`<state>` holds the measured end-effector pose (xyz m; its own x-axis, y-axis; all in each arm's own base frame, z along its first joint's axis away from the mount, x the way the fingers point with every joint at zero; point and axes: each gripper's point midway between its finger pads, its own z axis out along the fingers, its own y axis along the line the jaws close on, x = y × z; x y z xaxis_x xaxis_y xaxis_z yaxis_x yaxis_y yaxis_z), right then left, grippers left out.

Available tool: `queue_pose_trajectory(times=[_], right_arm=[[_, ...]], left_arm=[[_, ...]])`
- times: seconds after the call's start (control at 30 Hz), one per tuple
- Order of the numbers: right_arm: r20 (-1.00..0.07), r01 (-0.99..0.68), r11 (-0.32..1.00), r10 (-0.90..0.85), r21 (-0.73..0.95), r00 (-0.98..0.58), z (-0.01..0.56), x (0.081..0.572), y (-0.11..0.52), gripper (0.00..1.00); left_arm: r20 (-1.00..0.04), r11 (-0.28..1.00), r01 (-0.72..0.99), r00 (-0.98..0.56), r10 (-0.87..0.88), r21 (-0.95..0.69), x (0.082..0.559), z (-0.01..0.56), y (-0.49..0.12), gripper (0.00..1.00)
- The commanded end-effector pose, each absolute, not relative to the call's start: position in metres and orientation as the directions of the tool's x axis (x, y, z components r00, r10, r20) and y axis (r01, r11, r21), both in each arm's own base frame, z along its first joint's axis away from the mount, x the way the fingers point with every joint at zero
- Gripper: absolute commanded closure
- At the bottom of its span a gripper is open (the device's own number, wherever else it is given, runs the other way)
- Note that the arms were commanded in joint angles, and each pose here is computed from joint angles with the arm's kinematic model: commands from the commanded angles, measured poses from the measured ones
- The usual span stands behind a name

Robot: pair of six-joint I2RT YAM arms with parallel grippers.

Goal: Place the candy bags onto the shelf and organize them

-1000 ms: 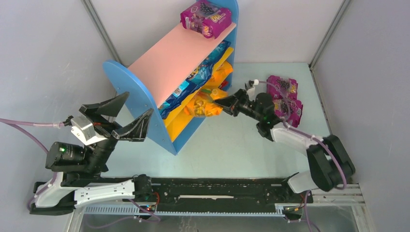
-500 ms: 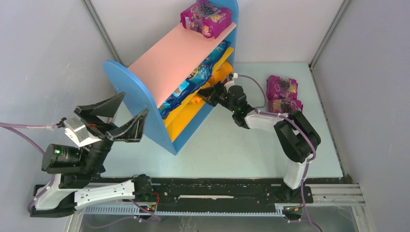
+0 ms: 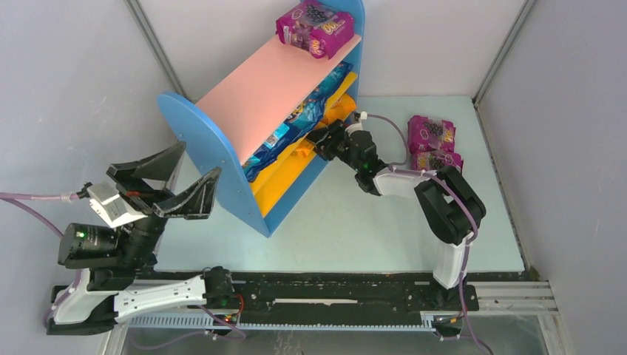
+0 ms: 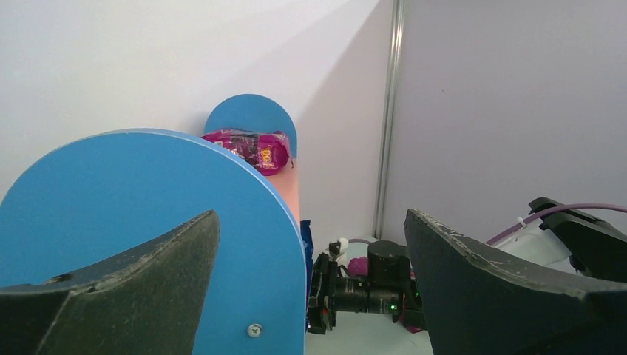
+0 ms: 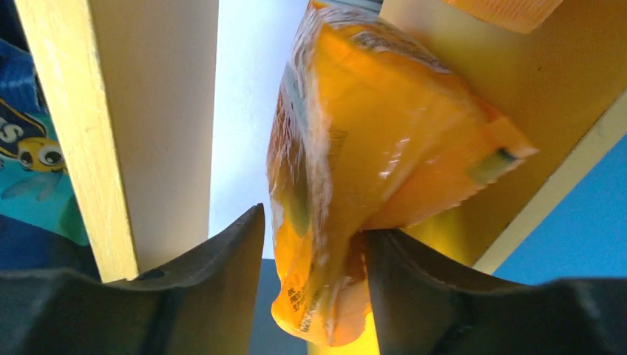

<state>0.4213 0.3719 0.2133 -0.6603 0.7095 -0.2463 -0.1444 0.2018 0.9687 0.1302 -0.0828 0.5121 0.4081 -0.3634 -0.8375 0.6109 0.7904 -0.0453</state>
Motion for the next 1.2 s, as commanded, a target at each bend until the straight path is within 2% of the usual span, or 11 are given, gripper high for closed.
queue_pose_trajectory(times=[0.0, 0.07, 0.13, 0.3, 0.43, 0.53, 0.6, 0.7, 0.83, 1.07, 1.17], right_arm=[[-0.325, -0.224, 0.236, 0.663, 0.946, -0.674, 0.244, 0.41, 0.373, 0.3], [-0.368, -0.214, 0.31, 0.619, 0.926, -0.694, 0.238, 0.392, 0.368, 0.21], [-0.398, -0.214, 0.361, 0.579, 0.908, -0.712, 0.233, 0.371, 0.357, 0.16], [-0.484, -0.239, 0.5, 0.444, 0.832, -0.754, 0.206, 0.308, 0.314, 0.13], [-0.615, -0.256, 0.73, 0.273, 0.633, -0.74, 0.171, 0.262, 0.251, 0.12], [-0.707, -0.164, 0.896, 0.202, 0.413, -0.678, 0.158, 0.244, 0.18, 0.1], [-0.74, -0.061, 0.944, 0.212, 0.324, -0.638, 0.162, 0.236, 0.136, 0.06], [-0.765, 0.095, 0.948, 0.302, 0.304, -0.569, 0.17, 0.231, 0.086, 0.0], [-0.753, 0.316, 0.864, 0.499, 0.393, -0.429, 0.183, 0.246, 0.031, 0.0], [-0.682, 0.492, 0.697, 0.687, 0.522, -0.251, 0.173, 0.296, -0.063, 0.0], [-0.633, 0.491, 0.643, 0.744, 0.588, -0.215, 0.162, 0.314, -0.098, 0.0]], left_arm=[[-0.842, 0.781, 0.624, 0.397, -0.364, -0.043, 0.132, 0.51, -0.097, 0.0], [-0.845, 0.782, 0.622, 0.398, -0.356, -0.037, 0.134, 0.51, -0.101, 0.0], [-0.848, 0.785, 0.619, 0.398, -0.35, -0.033, 0.135, 0.51, -0.103, 0.0], [-0.853, 0.786, 0.618, 0.394, -0.342, -0.03, 0.137, 0.508, -0.107, 0.0], [-0.858, 0.789, 0.613, 0.391, -0.332, -0.025, 0.139, 0.506, -0.11, 0.0], [-0.863, 0.791, 0.611, 0.388, -0.324, -0.022, 0.14, 0.504, -0.112, 0.0], [-0.865, 0.791, 0.611, 0.387, -0.32, -0.019, 0.141, 0.504, -0.115, 0.0], [-0.868, 0.792, 0.61, 0.384, -0.314, -0.017, 0.142, 0.503, -0.117, 0.0], [-0.867, 0.785, 0.619, 0.38, -0.322, -0.021, 0.141, 0.504, -0.118, 0.0], [-0.86, 0.772, 0.635, 0.375, -0.346, -0.033, 0.137, 0.506, -0.116, 0.0], [-0.856, 0.761, 0.647, 0.372, -0.359, -0.038, 0.134, 0.507, -0.116, 0.0]])
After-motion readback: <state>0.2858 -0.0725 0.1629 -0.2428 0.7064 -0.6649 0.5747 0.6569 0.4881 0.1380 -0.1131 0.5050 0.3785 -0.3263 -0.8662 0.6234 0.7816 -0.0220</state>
